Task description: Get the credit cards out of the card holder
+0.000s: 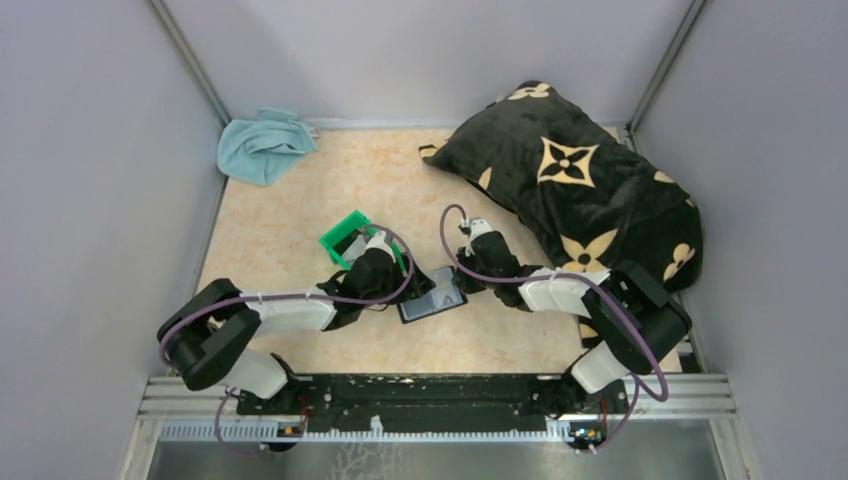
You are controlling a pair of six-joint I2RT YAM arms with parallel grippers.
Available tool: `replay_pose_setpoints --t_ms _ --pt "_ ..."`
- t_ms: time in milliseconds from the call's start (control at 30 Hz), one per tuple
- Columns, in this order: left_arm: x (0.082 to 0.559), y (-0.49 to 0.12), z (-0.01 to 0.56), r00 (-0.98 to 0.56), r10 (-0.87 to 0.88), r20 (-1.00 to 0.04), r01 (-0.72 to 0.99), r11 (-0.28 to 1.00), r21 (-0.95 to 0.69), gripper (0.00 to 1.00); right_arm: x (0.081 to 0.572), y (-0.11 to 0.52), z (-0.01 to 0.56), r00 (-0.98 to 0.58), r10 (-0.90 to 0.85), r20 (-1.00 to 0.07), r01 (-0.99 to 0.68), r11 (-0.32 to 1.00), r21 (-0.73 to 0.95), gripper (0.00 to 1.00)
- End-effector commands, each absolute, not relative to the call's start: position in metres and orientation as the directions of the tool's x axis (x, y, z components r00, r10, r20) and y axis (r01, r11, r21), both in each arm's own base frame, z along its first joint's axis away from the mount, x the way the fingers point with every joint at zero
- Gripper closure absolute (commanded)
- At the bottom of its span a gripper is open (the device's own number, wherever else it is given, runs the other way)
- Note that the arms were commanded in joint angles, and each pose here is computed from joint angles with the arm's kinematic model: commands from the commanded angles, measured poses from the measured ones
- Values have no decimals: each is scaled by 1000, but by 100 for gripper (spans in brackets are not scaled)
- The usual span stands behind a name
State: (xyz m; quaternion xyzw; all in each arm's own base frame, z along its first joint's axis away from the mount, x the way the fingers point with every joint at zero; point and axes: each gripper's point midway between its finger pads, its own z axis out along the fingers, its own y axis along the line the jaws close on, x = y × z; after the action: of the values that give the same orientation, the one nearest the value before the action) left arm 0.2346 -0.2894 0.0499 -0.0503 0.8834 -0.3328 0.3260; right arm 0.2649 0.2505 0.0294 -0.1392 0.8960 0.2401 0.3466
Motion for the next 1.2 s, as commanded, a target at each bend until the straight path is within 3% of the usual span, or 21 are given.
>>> replay_pose_setpoints --t_ms 0,300,600,1167 --pt "236 -303 51 -792 -351 -500 114 719 -686 29 267 251 23 -724 -22 -690 -384 843 376 100" --pt "232 -312 56 -816 -349 -461 113 686 -719 29 230 251 9 -767 9 -642 -383 796 469 100" --pt "229 -319 49 -834 -339 -435 122 656 -745 29 231 250 21 -748 23 -664 -385 799 462 100" --pt "228 -310 77 -832 -411 -373 121 523 -844 41 222 243 3 -775 29 -631 -352 810 469 100"
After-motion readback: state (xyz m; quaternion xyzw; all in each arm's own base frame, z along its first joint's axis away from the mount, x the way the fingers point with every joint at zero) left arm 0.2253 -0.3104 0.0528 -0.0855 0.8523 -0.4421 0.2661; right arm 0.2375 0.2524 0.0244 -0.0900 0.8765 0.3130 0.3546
